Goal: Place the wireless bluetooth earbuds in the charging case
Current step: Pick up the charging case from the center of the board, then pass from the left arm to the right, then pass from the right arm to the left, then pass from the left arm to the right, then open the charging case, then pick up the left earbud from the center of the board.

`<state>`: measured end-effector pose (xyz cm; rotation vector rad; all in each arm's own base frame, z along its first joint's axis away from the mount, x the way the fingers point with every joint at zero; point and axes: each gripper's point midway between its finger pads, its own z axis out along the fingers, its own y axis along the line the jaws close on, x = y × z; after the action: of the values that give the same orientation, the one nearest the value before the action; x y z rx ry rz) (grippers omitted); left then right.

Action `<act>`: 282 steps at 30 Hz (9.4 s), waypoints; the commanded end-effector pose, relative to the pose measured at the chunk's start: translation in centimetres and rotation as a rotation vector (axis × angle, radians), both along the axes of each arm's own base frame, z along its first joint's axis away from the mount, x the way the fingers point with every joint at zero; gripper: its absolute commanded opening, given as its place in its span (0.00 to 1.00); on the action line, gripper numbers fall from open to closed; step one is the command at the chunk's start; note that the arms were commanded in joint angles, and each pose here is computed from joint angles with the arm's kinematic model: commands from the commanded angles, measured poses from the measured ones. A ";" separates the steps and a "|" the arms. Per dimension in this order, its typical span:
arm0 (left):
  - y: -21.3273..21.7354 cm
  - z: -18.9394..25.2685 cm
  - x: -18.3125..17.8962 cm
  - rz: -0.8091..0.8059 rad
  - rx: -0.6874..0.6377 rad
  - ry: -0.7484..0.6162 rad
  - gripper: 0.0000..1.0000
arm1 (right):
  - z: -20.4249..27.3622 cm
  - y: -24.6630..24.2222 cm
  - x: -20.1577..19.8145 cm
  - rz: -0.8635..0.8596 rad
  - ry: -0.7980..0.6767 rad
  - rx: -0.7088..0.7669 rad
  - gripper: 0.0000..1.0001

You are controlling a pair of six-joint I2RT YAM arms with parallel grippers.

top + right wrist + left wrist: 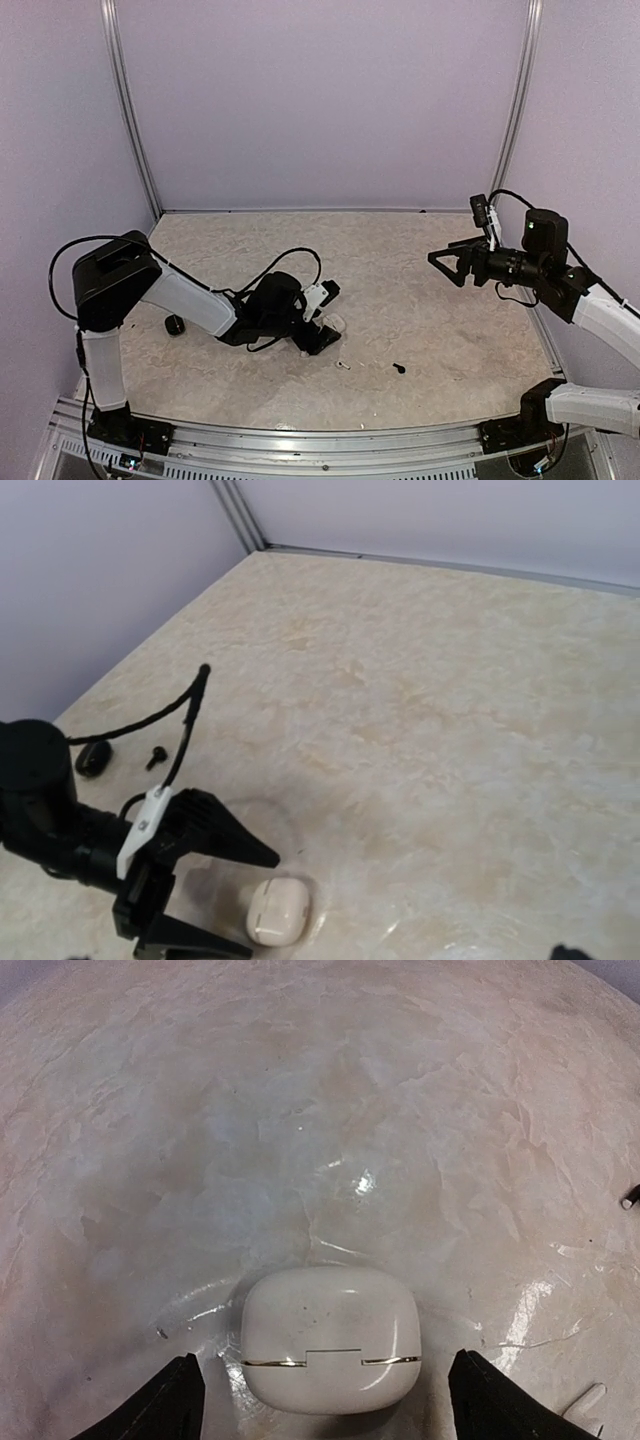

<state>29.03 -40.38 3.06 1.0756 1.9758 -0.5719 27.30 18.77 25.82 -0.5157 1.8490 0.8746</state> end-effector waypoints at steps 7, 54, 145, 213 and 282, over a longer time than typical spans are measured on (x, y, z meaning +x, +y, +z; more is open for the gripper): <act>-0.5 -1.0 1.4 -0.032 0.078 -0.061 0.78 | -0.2 -1.2 1.2 -0.094 0.003 -0.011 1.00; -0.4 17.3 -5.6 -0.091 -0.248 0.589 0.42 | -1.0 10.3 -7.3 0.435 -0.543 -0.411 0.83; -2.4 32.6 -16.0 -0.439 -0.465 -0.337 0.55 | 7.8 14.5 -14.6 0.644 -0.563 0.098 0.16; -3.7 31.0 -16.1 -0.566 -0.411 -0.205 0.06 | 6.1 14.7 -15.9 0.759 -0.480 0.013 0.35; 3.5 25.7 -7.2 -0.076 -0.416 -0.001 0.50 | 3.6 10.6 -12.8 0.524 -0.454 0.057 0.00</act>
<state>21.65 -38.16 31.36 0.9535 1.6032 -0.9837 14.05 30.46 28.08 -1.1913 1.3112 1.0249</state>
